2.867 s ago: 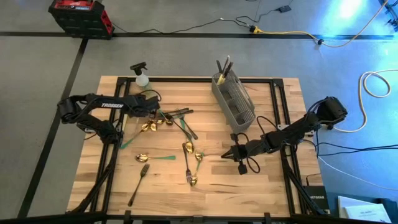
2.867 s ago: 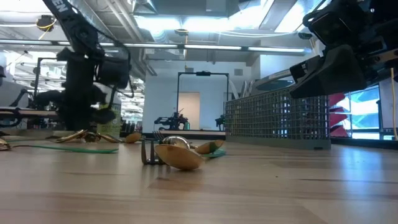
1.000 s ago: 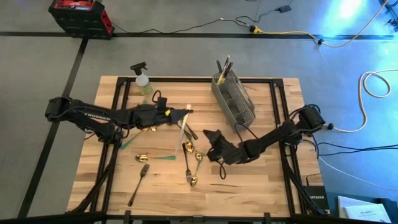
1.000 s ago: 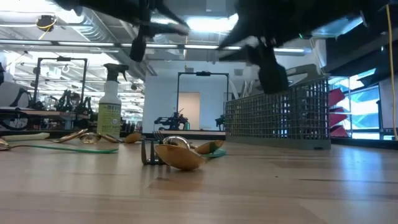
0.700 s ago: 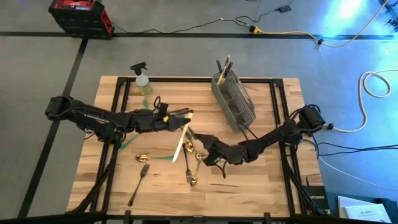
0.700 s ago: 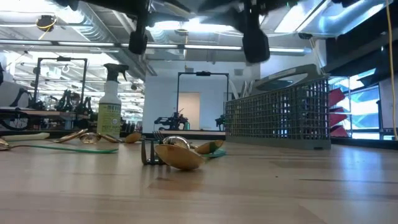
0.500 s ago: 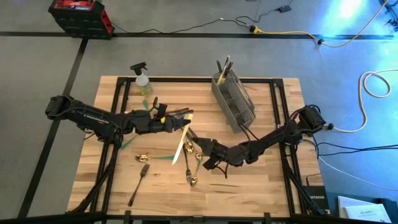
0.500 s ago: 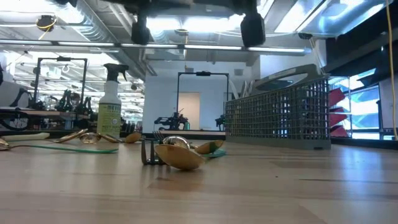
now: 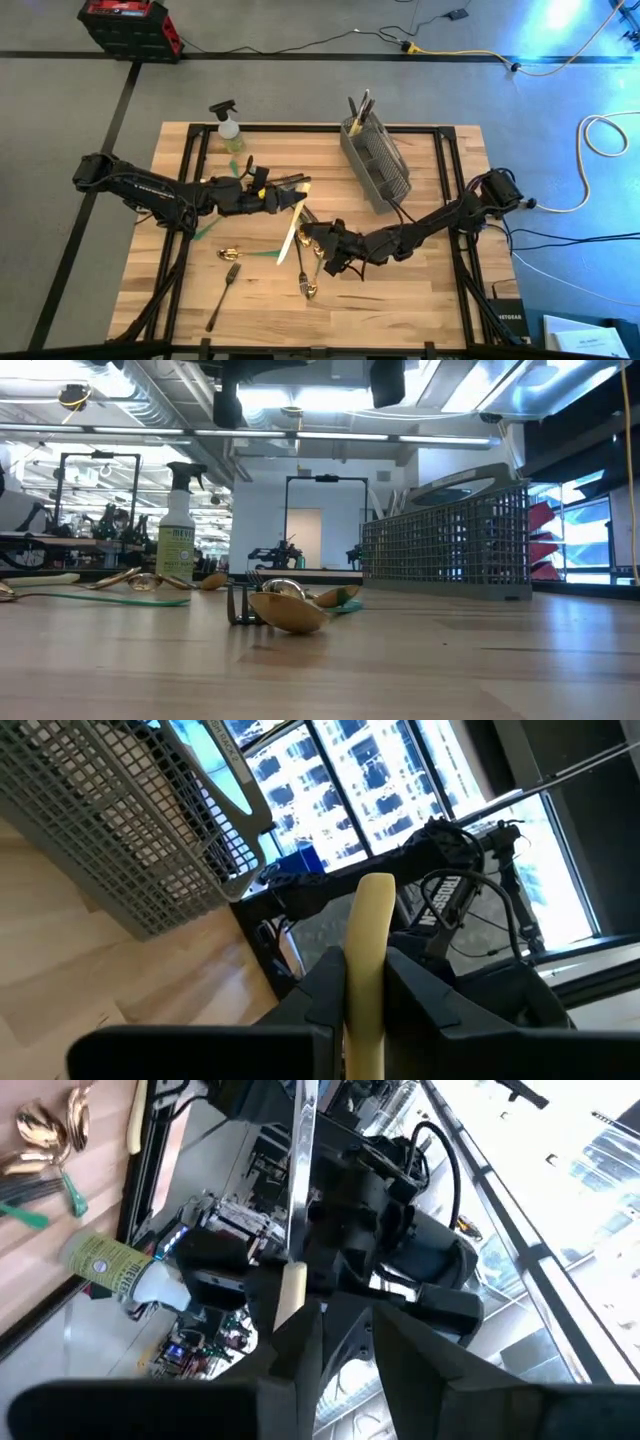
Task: Sort silverware
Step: Put the yellow table knife into the silverware basket
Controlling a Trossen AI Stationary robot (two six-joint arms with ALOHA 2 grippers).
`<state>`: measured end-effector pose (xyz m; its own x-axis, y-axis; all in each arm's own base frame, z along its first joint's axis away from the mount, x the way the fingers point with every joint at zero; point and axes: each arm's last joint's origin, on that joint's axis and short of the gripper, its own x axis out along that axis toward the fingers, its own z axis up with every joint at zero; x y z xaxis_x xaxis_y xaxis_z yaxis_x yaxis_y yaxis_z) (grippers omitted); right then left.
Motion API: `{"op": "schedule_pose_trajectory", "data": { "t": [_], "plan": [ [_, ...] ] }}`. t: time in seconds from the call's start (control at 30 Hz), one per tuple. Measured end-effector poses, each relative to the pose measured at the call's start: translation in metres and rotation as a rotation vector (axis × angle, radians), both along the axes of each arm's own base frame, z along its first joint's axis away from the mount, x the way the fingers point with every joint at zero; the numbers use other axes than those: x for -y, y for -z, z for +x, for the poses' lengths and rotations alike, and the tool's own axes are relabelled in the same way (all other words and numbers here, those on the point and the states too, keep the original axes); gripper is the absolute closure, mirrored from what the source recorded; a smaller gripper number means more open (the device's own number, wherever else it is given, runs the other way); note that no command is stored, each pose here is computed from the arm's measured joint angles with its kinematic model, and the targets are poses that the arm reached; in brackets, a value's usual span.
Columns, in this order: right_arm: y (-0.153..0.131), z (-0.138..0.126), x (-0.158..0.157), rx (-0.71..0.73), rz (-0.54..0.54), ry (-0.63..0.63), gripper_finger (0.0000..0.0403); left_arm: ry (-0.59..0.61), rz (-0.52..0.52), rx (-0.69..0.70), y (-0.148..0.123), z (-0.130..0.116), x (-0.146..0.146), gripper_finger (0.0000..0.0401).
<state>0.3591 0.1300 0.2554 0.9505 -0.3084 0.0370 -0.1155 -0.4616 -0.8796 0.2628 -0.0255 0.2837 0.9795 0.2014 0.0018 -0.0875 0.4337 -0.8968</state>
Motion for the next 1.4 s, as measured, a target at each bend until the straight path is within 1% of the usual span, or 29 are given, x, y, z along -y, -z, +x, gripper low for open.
{"op": "schedule_pose_trajectory", "data": {
  "t": [0.23,0.47,0.7,0.8,0.97,1.07,1.23,1.3,1.4],
  "plan": [
    [0.003,0.004,0.012,-0.030,0.001,0.036,0.0326,0.011,-0.003,0.006,-0.001,0.000,0.000,0.0370],
    [0.004,0.007,0.017,-0.033,0.006,-0.016,0.0326,0.012,-0.004,0.006,-0.001,0.000,0.000,0.0370],
    [0.007,0.013,0.030,-0.039,0.004,-0.010,0.0326,0.012,-0.011,0.003,0.000,0.000,0.000,0.0370],
    [0.009,0.018,0.028,-0.023,0.007,-0.031,0.0326,0.019,-0.014,0.003,0.000,0.000,0.001,0.0370],
    [0.012,0.034,0.025,-0.019,0.009,-0.051,0.0326,0.031,-0.030,0.010,0.000,0.000,0.001,0.0370],
    [0.014,0.042,0.026,-0.014,0.023,-0.046,0.0338,0.041,-0.032,0.005,0.000,0.001,0.001,0.0370],
    [0.015,0.044,0.024,-0.007,0.050,-0.046,0.0388,0.046,-0.024,0.004,0.000,0.001,0.001,0.0370],
    [0.014,0.044,0.024,0.000,0.062,-0.045,0.0391,0.048,-0.023,0.006,0.000,0.001,0.001,0.0370],
    [0.014,0.044,0.024,0.005,0.070,-0.045,0.0380,0.047,-0.025,0.006,0.000,0.001,0.001,0.0370]
  ]
}}
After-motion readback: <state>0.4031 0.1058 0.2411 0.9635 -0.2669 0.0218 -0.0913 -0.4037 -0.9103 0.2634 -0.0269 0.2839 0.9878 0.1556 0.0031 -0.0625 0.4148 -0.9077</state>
